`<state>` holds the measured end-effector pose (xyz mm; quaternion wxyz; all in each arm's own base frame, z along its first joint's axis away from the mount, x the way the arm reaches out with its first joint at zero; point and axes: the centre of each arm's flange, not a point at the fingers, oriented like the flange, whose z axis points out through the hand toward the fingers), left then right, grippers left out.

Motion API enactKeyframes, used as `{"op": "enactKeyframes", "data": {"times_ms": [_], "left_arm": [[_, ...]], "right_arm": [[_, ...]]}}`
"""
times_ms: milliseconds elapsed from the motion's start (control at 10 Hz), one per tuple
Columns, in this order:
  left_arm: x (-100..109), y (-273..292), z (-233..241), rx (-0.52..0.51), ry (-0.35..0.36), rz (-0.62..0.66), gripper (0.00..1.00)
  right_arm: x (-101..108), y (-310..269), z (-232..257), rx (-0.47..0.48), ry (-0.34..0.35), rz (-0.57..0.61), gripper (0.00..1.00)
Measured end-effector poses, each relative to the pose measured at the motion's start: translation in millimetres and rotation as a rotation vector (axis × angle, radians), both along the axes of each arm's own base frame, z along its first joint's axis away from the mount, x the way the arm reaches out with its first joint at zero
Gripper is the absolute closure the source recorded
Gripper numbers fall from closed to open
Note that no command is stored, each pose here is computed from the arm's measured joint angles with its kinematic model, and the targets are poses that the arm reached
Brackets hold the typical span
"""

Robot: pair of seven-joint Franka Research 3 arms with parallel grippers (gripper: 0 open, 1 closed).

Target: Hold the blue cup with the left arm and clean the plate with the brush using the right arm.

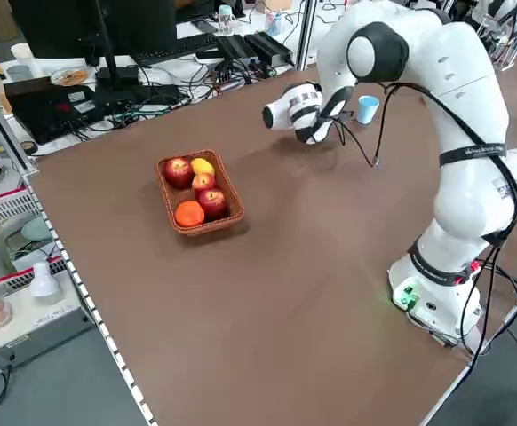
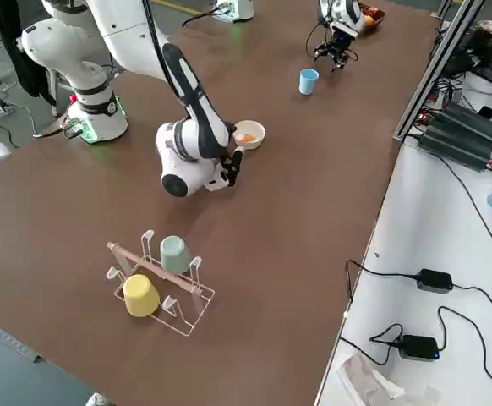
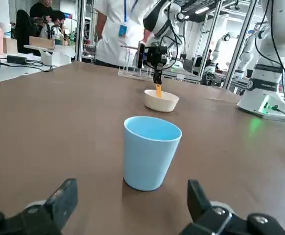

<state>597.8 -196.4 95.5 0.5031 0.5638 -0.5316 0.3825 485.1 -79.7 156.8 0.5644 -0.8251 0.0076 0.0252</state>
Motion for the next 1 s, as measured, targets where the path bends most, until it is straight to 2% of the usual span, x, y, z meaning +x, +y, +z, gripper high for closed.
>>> {"op": "enactKeyframes", "data": {"times_ms": [300, 600, 1000], "left_arm": [[-11, -23, -19, -0.004, -0.029, 0.008, 0.01], [-11, -40, -21, 0.004, -0.063, 0.03, 0.01], [-27, -88, -32, -0.006, -0.047, 0.017, 0.01]], "right_arm": [[2, 13, -5, -0.022, -0.056, -0.002, 0.01], [-7, 34, -17, -0.034, -0.101, 0.017, 0.04], [-15, 34, -23, -0.044, -0.132, 0.031, 0.11]]}}
